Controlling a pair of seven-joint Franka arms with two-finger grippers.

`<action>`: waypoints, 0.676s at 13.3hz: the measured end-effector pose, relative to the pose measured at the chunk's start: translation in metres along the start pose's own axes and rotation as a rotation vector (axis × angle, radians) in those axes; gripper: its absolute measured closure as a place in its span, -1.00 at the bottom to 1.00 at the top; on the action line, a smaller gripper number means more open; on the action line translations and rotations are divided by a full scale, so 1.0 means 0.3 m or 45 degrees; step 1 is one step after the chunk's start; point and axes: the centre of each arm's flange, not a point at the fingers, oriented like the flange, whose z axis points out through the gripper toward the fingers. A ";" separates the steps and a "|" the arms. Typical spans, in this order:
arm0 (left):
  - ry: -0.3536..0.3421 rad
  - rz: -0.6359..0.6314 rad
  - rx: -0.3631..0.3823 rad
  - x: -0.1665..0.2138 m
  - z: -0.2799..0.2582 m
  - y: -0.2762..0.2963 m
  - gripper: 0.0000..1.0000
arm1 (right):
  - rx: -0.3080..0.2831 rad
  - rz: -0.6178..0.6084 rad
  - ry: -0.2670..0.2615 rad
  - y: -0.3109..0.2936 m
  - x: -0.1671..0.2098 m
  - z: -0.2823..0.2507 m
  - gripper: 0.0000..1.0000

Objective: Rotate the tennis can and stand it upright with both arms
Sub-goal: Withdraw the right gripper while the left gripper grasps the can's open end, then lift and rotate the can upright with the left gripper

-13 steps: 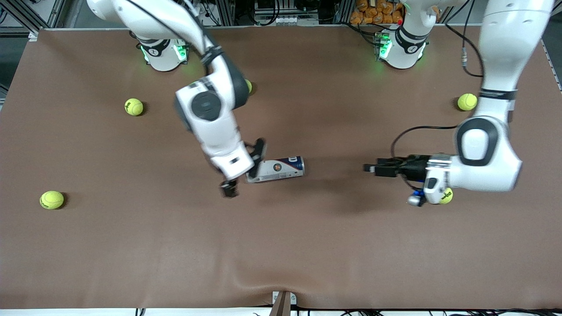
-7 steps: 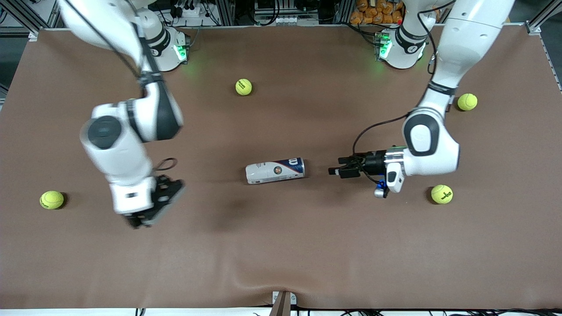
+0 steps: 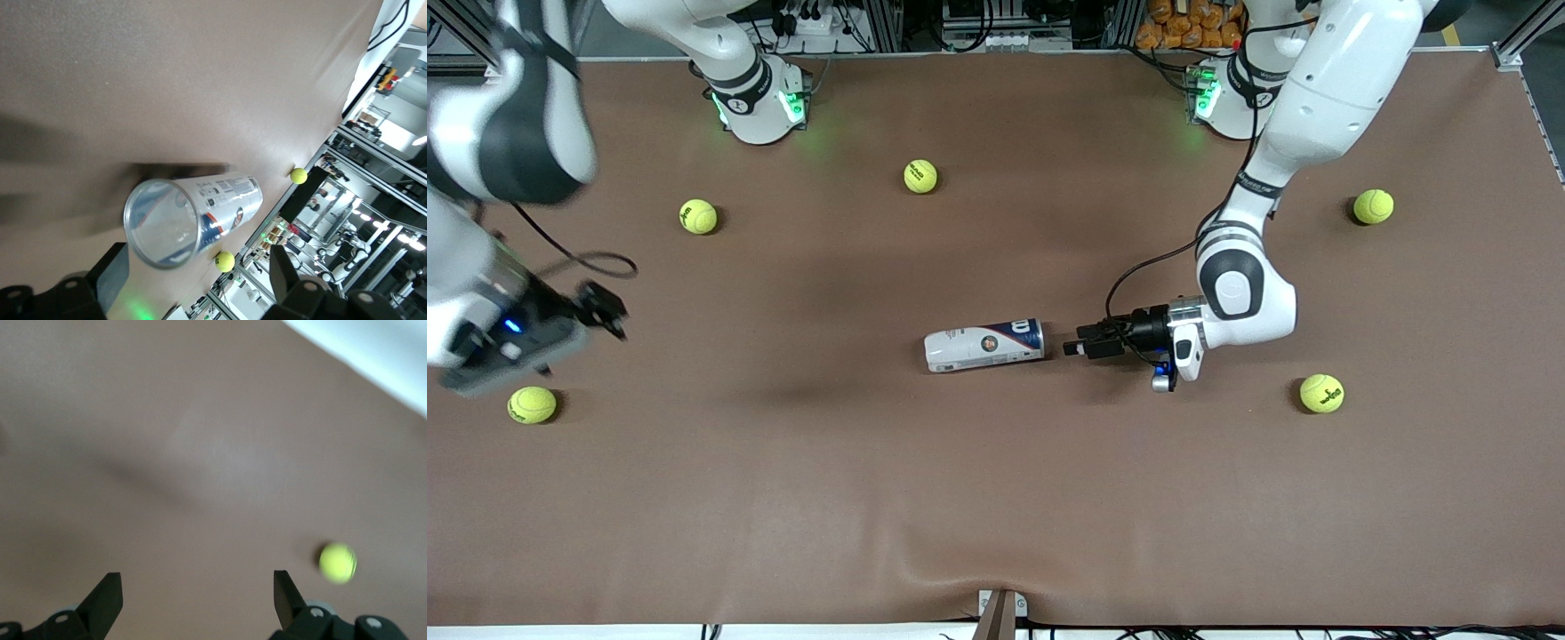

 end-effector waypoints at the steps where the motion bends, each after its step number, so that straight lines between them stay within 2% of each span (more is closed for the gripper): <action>1: 0.008 0.010 -0.037 -0.001 0.030 -0.027 -0.85 | 0.035 0.092 -0.034 0.014 -0.061 -0.045 -1.00; 3: 0.024 0.019 -0.098 -0.010 0.086 -0.067 -0.77 | 0.081 0.252 -0.090 0.011 -0.152 -0.125 -1.00; 6: 0.015 0.015 -0.118 -0.040 0.152 -0.091 -0.71 | 0.097 0.448 -0.140 -0.036 -0.212 -0.200 -1.00; 7: 0.015 0.008 -0.126 -0.048 0.163 -0.091 -0.58 | 0.097 0.507 -0.151 -0.045 -0.218 -0.208 -1.00; 9: 0.015 -0.001 -0.150 -0.063 0.188 -0.076 -0.09 | 0.095 0.582 -0.159 -0.040 -0.231 -0.218 -1.00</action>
